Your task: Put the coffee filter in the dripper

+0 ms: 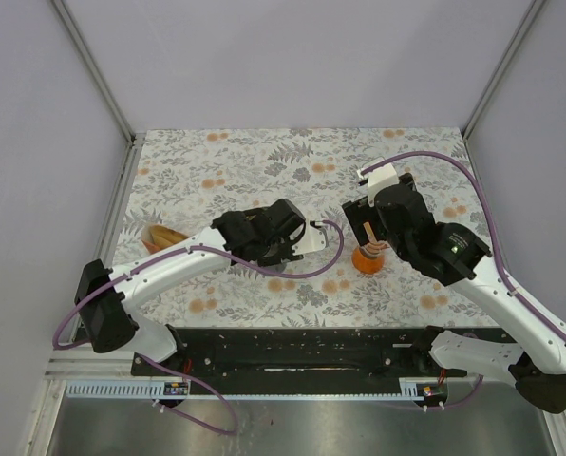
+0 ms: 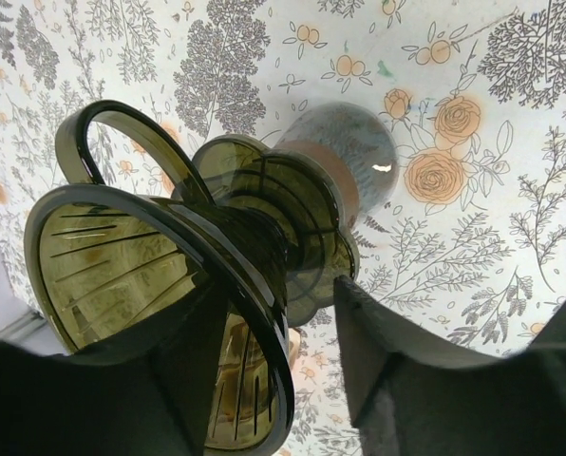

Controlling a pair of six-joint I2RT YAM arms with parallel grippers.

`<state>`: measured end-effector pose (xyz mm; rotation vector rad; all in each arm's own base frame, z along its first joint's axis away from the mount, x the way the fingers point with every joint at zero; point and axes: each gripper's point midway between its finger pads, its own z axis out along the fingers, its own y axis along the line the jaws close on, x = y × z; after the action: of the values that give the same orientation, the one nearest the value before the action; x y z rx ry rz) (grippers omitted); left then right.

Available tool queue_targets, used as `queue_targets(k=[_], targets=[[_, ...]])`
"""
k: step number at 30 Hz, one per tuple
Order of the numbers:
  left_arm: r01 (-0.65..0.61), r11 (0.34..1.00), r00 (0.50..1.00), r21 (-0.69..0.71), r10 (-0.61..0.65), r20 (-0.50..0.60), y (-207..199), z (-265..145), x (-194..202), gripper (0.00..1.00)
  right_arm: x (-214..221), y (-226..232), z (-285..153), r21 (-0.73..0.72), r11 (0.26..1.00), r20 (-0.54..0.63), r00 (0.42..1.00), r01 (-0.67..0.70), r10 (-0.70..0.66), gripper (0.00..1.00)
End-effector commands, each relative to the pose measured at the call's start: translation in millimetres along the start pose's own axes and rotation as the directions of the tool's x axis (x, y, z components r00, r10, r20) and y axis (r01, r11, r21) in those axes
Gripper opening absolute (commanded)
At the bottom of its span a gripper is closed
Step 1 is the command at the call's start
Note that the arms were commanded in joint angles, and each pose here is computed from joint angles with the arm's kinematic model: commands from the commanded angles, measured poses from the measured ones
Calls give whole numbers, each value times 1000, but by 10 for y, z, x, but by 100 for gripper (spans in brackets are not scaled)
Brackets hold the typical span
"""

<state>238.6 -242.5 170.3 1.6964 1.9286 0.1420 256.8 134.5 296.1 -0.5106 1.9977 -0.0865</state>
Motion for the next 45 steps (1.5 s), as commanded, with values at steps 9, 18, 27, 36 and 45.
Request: queue_targets(k=[9,18,27,36,45], targets=[[65,997,979,-50,-54,196,245,-677,-292,87,-114,25,-2,-19,1000,37,999,-22,22,99],[281,953,928,-115,-238,287,603,-1347,78,98,-191,125,-22,-82,996,51,998,-24,28,99],[566,780,823,-268,-552,132,999,-1334,1318,77,-419,388,-3,-215,976,82,996,-21,39,96],[476,877,878,-58,-478,-20,607,-815,1677,53,-317,489,84,-246,969,81,997,28,-8,97],[410,912,899,-3,-405,-167,659,-266,1905,48,-174,513,148,-246,966,62,996,74,-60,98]])
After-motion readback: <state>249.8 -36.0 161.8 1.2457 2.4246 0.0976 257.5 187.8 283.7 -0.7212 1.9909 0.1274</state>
